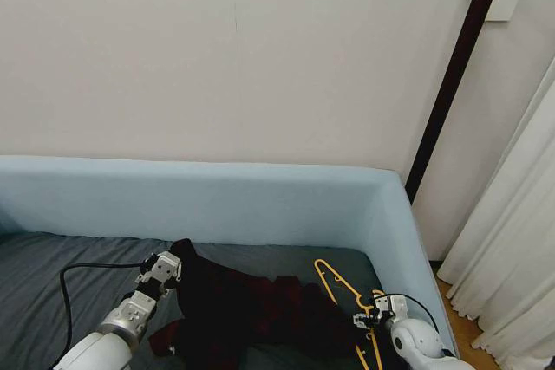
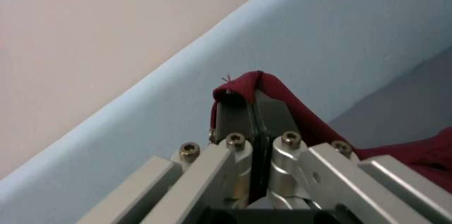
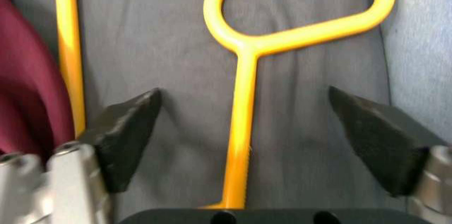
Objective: Pick up the clothes from the sofa and hang them on the clothes hanger.
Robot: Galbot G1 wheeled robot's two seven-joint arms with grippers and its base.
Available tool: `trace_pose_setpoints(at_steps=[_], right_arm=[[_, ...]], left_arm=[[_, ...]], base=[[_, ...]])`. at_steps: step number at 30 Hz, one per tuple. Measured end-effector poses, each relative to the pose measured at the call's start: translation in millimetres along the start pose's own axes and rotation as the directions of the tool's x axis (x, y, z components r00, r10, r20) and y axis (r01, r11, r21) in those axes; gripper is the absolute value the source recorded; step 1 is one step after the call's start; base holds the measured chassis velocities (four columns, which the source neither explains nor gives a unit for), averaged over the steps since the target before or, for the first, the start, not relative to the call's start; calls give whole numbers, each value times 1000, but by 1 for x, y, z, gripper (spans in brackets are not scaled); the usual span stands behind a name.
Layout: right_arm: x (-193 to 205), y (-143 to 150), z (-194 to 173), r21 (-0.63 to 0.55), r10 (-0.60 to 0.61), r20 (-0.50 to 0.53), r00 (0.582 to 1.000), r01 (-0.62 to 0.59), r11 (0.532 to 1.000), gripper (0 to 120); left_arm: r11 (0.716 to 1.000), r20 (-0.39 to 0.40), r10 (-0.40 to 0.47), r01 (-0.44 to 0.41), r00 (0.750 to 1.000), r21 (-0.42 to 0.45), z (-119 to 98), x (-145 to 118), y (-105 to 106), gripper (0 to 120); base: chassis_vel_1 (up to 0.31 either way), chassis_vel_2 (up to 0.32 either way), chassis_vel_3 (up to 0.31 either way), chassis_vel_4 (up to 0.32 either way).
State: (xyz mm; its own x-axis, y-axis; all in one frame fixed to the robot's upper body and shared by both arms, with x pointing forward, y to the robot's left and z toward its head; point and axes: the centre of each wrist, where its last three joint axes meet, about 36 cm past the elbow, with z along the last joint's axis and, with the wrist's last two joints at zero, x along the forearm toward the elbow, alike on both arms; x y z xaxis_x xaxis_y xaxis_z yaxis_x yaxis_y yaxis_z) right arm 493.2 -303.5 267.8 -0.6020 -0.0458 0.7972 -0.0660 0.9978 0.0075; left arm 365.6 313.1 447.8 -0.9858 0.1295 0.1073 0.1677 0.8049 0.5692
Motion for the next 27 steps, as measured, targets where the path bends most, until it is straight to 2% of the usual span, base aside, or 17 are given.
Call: trace_pose_setpoints(at_steps=[1,4,6,10,14,19,20,23,26,27], right_arm=[[0,0,0,0,0,0,1000,0,1000,86],[1,0,1,24,0,-11,1000,0,1000,73],[1,1,2,33,2,-13,1000,-2,999,70],[2,2,3,60,7,-16,1000,-6,998,51],[3,2,3,74,10,-18,1000,-8,997,42],[3,1,6,111,26,-20,999,-24,994,18],[3,1,6,111,26,-20,999,-24,994,18],[3,-2,9,127,33,-17,999,-31,991,5],[3,-3,13,139,46,35,998,-51,989,4],[2,-4,15,151,57,82,995,-69,986,4]], left_arm=[[1000,0,0,0,1000,0,0,0,0,0],[1000,2,0,0,1000,3,0,-3,1,0],[1000,2,1,-1,1000,4,0,-3,0,0],[1000,2,5,-5,1000,4,0,-6,-1,0],[1000,4,6,-6,1000,3,0,-7,-1,0],[1000,5,7,-7,1000,12,-2,-8,-2,0],[1000,5,7,-7,1000,12,-2,-8,-2,0],[1000,3,10,-10,1000,15,-1,-7,-4,0],[1000,3,11,-11,1000,15,-1,-7,-4,0],[1000,4,11,-11,1000,15,-1,-8,-4,0]], base=[[0,0,0,0],[0,0,0,0],[0,0,0,0],[0,0,0,0],[0,0,0,0],[0,0,0,0],[0,0,0,0],[0,0,0,0],[0,0,0,0],[0,0,0,0]])
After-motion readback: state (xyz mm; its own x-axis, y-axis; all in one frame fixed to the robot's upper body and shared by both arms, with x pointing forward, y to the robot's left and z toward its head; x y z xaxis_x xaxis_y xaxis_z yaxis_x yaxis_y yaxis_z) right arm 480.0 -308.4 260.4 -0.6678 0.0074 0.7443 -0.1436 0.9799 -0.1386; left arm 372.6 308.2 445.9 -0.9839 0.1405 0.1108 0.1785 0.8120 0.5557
